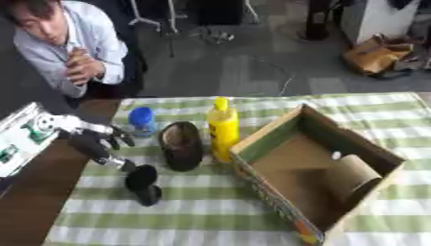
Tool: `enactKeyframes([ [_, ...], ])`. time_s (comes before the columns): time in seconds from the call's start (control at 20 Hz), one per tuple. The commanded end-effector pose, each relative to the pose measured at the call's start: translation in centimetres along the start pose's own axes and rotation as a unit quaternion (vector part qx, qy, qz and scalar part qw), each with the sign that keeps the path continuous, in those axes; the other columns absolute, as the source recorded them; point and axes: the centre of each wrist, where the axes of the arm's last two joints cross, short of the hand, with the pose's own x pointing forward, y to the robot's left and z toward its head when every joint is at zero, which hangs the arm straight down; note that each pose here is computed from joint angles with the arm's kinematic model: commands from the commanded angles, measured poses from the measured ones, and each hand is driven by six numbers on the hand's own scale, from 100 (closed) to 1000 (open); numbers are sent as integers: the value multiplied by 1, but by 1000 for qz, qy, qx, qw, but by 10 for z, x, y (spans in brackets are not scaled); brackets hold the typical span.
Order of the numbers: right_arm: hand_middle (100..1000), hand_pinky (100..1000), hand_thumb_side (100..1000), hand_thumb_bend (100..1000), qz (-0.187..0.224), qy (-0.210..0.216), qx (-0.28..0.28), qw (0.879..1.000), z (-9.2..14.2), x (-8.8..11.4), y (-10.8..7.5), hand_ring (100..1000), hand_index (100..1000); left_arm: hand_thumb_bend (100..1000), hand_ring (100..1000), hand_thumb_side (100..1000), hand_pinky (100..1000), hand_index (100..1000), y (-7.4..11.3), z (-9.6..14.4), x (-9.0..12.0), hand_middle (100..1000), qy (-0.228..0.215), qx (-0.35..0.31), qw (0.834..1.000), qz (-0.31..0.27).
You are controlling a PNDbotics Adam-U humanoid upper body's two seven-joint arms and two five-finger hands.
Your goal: Pick up objects on the table and place them in the box.
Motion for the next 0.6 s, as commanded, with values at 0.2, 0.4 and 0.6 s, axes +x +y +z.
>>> enactKeyframes([
  [0.2, 652, 830, 1000, 100, -10, -11, -10, 1000, -7, 4, 0, 802, 593, 607, 945, 636, 786, 1000, 10, 6, -2, 1000, 6, 8, 1000, -7],
  [0.4, 652, 830, 1000, 100, -10, -11, -11, 1000, -8, 4, 0, 802, 591, 604, 944, 642, 788, 1000, 11, 5, -3, 1000, 8, 8, 1000, -7],
  [0.6, 652, 831, 1000, 100, -10, -11, -11, 1000, -8, 4, 0, 802, 590, 631, 951, 644, 797, 1000, 9, 2, -4, 1000, 4, 3, 1000, -8],
])
